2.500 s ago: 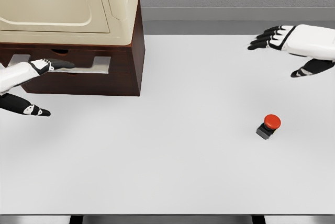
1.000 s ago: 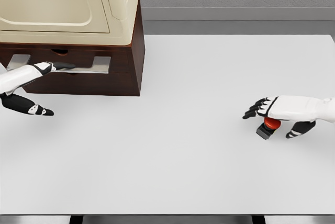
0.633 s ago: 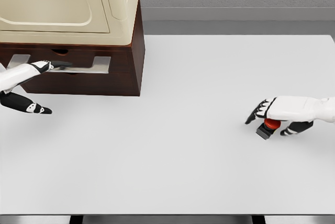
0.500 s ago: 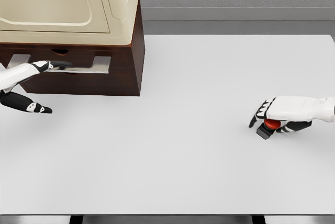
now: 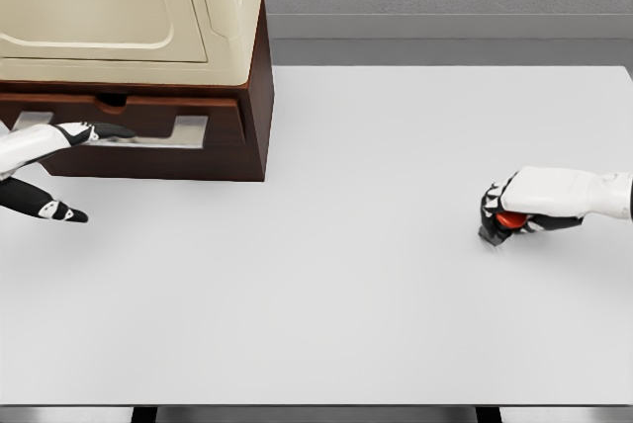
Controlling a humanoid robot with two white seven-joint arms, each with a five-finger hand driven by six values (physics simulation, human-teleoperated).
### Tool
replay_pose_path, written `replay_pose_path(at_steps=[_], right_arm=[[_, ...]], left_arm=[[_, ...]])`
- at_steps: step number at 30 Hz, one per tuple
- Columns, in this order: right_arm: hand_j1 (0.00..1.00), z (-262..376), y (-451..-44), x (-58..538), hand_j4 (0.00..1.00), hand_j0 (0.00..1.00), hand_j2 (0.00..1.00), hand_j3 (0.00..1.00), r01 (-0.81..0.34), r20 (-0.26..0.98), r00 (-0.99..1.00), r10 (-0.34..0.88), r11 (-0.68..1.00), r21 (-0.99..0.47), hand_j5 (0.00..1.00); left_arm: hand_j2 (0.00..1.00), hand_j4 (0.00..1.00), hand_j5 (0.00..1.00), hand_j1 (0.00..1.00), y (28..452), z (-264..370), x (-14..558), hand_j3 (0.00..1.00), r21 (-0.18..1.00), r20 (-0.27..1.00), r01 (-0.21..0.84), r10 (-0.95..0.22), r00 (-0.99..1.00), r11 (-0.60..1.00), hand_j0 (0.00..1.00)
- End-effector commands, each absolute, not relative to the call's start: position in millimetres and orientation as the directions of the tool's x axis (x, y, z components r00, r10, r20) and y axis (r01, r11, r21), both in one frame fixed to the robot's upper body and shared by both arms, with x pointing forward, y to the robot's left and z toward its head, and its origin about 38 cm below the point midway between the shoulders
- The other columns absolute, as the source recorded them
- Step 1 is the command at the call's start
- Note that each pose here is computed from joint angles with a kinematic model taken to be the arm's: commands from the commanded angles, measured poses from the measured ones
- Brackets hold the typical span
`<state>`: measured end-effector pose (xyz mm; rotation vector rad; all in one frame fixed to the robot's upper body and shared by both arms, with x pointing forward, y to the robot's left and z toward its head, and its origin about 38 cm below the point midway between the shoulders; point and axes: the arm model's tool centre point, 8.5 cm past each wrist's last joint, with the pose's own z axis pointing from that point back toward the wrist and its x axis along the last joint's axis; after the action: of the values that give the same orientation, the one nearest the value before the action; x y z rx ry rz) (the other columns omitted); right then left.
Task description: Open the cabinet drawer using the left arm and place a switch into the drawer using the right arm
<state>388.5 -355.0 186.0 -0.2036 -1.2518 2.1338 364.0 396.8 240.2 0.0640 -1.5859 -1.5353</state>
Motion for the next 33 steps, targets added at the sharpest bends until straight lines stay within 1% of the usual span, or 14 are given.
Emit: replay_pose_path(at_steps=[1, 3, 7, 10, 13, 19, 27, 33], right_arm=[[0.36, 192, -353, 391, 0.36, 0.36, 0.36, 0.36, -0.463, 0.226, -0.759, 0.61, -0.262, -0.847, 0.36], [0.36, 194, -349, 393, 0.36, 0.36, 0.36, 0.36, -0.467, 0.245, -0.757, 0.606, -0.238, -0.852, 0.36], [0.36, 203, -335, 397, 0.36, 0.36, 0.36, 0.36, -0.439, 0.243, -0.779, 0.578, -0.226, -0.869, 0.36], [0.36, 229, -314, 409, 0.36, 0.36, 0.36, 0.36, -0.367, 0.209, -0.818, 0.536, -0.205, -0.907, 0.36], [0.35, 235, -292, 415, 0.35, 0.35, 0.35, 0.35, -0.338, 0.209, -0.845, 0.492, -0.189, -0.922, 0.35], [0.35, 244, -283, 416, 0.35, 0.35, 0.35, 0.35, -0.348, 0.248, -0.845, 0.474, -0.133, -0.928, 0.35], [0.35, 262, -252, 424, 0.35, 0.35, 0.35, 0.35, -0.326, 0.264, -0.873, 0.409, -0.088, -0.941, 0.35], [0.35, 272, -248, 425, 0.35, 0.35, 0.35, 0.35, -0.313, 0.258, -0.881, 0.398, -0.079, -0.946, 0.35]], left_arm=[[1.0, 1.0, 1.0, 1.0, 393, 244, 360, 1.0, 0.816, 0.551, 0.534, -0.573, -0.607, 0.219, 1.0], [1.0, 1.0, 1.0, 1.0, 393, 244, 360, 1.0, 0.816, 0.551, 0.535, -0.572, -0.607, 0.218, 1.0], [1.0, 1.0, 1.0, 1.0, 392, 245, 359, 1.0, 0.813, 0.557, 0.538, -0.565, -0.609, 0.221, 1.0], [1.0, 1.0, 1.0, 1.0, 391, 245, 358, 1.0, 0.814, 0.556, 0.538, -0.565, -0.609, 0.222, 1.0], [1.0, 1.0, 1.0, 1.0, 392, 243, 358, 1.0, 0.814, 0.554, 0.538, -0.569, -0.607, 0.219, 1.0], [1.0, 1.0, 1.0, 1.0, 389, 252, 355, 1.0, 0.826, 0.536, 0.527, -0.565, -0.627, 0.198, 1.0], [1.0, 1.0, 1.0, 1.0, 384, 255, 349, 1.0, 0.832, 0.521, 0.53, -0.562, -0.643, 0.164, 1.0], [1.0, 1.0, 1.0, 1.0, 384, 253, 349, 1.0, 0.833, 0.515, 0.531, -0.567, -0.643, 0.154, 1.0]])
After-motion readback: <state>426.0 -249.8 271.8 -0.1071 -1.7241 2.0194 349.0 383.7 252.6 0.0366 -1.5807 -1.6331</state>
